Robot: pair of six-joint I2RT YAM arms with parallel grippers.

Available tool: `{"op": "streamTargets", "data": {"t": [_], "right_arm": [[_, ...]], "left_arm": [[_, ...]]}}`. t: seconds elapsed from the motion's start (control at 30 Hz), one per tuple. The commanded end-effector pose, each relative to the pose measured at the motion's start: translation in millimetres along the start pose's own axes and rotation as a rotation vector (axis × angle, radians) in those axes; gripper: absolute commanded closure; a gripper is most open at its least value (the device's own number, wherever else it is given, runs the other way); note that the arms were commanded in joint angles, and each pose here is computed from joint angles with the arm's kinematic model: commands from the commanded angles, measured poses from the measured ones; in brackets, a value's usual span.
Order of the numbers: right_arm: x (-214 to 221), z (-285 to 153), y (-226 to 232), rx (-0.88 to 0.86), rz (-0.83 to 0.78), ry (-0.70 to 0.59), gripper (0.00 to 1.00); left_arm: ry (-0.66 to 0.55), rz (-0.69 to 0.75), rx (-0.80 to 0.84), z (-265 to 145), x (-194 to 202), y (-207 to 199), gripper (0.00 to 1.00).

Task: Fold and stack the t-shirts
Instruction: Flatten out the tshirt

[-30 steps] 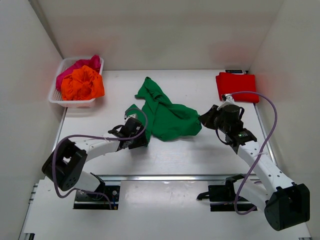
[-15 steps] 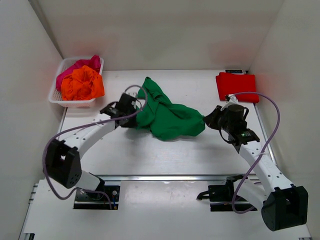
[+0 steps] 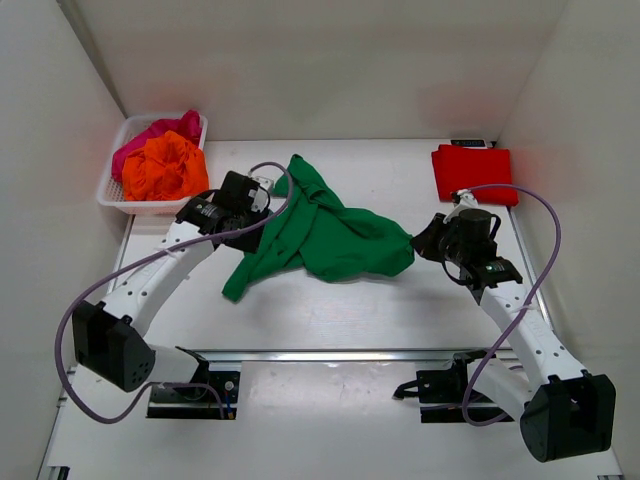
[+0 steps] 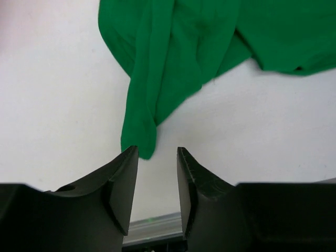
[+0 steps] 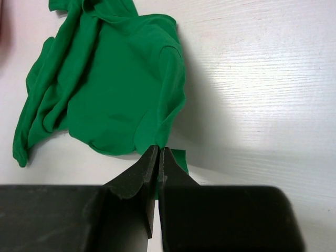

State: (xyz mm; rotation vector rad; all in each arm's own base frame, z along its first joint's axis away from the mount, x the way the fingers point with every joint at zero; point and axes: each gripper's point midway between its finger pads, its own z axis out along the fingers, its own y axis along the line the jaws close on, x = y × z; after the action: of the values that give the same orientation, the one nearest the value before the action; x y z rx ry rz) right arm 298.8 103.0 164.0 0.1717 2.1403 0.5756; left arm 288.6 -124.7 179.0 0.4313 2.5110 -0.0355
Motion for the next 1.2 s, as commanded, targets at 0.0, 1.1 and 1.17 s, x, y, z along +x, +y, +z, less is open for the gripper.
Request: {"op": "streamTargets", "data": {"t": [0.0,1.1,1.17], "right_arm": [[-18.2,-4.3,12.8,-0.04,-0.032,-0.049,1.0],[-4.4,2.4,12.8,-0.078,-0.026,-0.026,1.0],[-3.8,3.5,11.3,-0.08,-0.028,-0.026,1.0]], "left_arm": [[0.031,-0.035,0.045,-7.8,14.2,-1.8,0.55],[0.05,-0.723,-0.16,79.6,159.8,36.0,0.54],[0.043,-0.72,-0.165,82.1,157.6,36.8,0.55]]}}
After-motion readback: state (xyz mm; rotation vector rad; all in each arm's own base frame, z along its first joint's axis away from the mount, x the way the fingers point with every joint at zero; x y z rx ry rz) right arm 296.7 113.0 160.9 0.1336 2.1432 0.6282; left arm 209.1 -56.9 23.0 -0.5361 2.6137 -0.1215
